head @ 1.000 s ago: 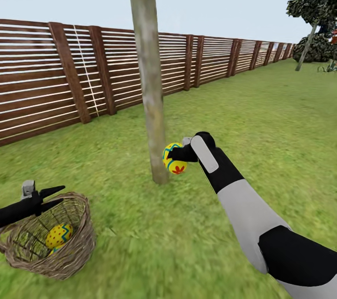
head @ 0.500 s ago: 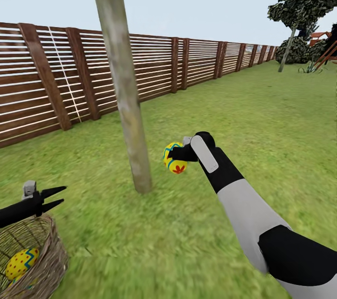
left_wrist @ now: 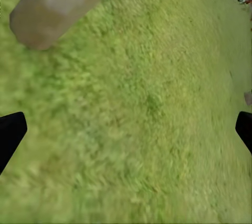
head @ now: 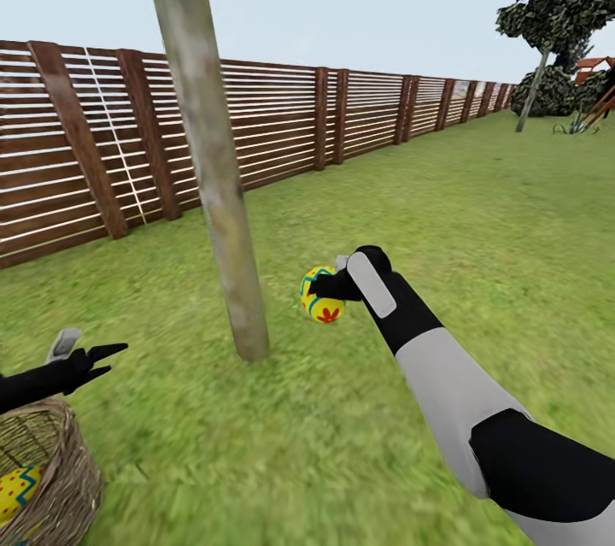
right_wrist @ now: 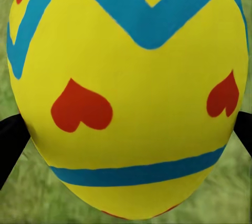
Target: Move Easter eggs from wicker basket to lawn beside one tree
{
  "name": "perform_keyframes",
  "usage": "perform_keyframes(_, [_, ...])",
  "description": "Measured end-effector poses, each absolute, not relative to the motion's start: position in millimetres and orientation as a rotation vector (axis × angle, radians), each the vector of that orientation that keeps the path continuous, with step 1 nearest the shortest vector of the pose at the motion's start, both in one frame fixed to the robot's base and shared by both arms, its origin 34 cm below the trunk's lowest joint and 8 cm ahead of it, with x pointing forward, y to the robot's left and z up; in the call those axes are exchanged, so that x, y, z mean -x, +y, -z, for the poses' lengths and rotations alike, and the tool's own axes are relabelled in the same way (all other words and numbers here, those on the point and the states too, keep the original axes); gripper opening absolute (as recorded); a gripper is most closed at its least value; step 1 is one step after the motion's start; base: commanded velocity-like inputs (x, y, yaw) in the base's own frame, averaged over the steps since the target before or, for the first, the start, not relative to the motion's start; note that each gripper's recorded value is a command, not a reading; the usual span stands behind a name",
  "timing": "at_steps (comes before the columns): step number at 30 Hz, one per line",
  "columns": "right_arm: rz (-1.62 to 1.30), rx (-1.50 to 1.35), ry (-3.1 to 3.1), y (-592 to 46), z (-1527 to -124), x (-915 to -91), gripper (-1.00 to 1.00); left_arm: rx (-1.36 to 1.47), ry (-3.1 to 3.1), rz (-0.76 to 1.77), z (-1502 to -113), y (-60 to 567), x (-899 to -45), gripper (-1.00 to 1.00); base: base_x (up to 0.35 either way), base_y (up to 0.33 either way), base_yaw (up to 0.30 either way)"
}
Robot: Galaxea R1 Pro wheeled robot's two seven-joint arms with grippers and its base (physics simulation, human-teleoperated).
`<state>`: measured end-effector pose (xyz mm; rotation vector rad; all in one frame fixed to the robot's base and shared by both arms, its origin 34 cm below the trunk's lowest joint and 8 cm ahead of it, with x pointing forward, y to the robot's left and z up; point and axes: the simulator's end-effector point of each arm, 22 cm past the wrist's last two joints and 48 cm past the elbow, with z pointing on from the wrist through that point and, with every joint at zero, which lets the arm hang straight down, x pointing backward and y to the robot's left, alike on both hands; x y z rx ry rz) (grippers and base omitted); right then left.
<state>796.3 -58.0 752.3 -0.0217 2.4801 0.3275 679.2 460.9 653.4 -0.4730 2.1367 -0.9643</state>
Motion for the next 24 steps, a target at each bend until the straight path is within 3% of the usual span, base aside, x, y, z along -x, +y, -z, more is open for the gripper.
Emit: perform_keyframes(24, [-0.289,-0.173,2.516,-77,-680,-805,-1.00,0.479,2.153,0.994,-638,445,-682,1.00,0.155,-0.261,0.201])
